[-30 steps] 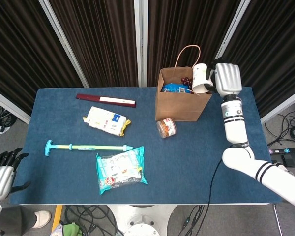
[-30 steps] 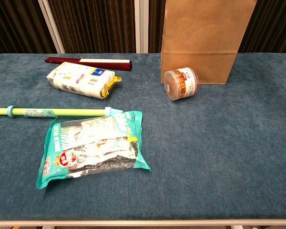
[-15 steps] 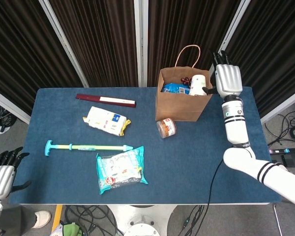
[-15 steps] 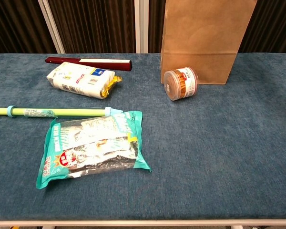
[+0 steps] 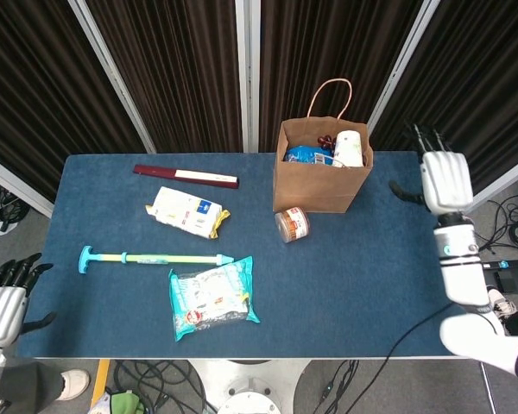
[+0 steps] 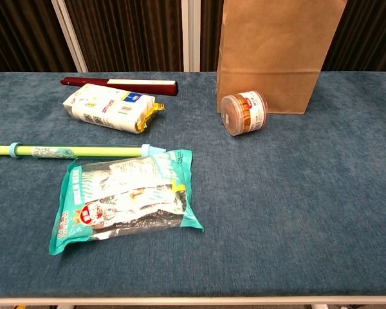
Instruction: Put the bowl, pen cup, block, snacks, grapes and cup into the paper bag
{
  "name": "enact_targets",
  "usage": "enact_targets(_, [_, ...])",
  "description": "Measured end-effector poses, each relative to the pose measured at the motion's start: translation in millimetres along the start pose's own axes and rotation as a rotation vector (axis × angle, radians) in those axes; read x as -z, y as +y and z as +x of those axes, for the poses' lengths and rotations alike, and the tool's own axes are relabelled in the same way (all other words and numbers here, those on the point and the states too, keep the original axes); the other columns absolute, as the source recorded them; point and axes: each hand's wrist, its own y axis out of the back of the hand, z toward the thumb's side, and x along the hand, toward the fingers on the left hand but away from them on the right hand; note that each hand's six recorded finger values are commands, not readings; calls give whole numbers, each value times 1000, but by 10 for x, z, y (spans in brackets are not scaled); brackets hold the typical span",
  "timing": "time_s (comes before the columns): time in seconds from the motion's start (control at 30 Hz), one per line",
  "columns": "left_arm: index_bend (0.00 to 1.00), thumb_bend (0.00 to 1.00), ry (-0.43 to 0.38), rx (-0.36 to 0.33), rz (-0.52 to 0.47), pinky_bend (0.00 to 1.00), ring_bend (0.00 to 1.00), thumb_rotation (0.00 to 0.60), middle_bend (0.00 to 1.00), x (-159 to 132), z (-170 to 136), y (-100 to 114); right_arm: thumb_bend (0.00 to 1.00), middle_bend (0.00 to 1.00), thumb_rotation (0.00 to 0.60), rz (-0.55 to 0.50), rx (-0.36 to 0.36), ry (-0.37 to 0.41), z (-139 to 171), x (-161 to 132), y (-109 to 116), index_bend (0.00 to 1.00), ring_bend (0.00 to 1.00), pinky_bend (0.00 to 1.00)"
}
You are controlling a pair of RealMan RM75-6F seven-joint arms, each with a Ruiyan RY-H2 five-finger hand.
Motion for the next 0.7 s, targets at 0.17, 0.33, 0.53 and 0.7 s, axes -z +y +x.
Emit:
enact_targets(0.17, [267, 3, -12, -12, 3, 112, 152, 600, 198, -40, 32, 26, 182, 184, 600, 0, -36, 21, 683, 286, 0, 129, 89, 258])
enact_targets(0.33, [267, 3, -16, -32, 15, 112, 152, 600, 198, -74, 53, 50, 206, 77, 600, -10, -107, 29, 1330, 484, -108, 42, 0, 139])
enact_targets(0.53, [267, 3, -9, -69, 29, 112, 152, 600, 198, -101, 63, 84, 216, 2, 600, 20, -204, -15, 1968, 717, -294, 0, 0, 15])
enact_targets(0.7, [267, 3, -4, -72, 33, 112, 152, 600, 198, -121, 67, 55, 217, 0, 600, 26, -182, -50, 2181, 791, -338, 0, 0, 0])
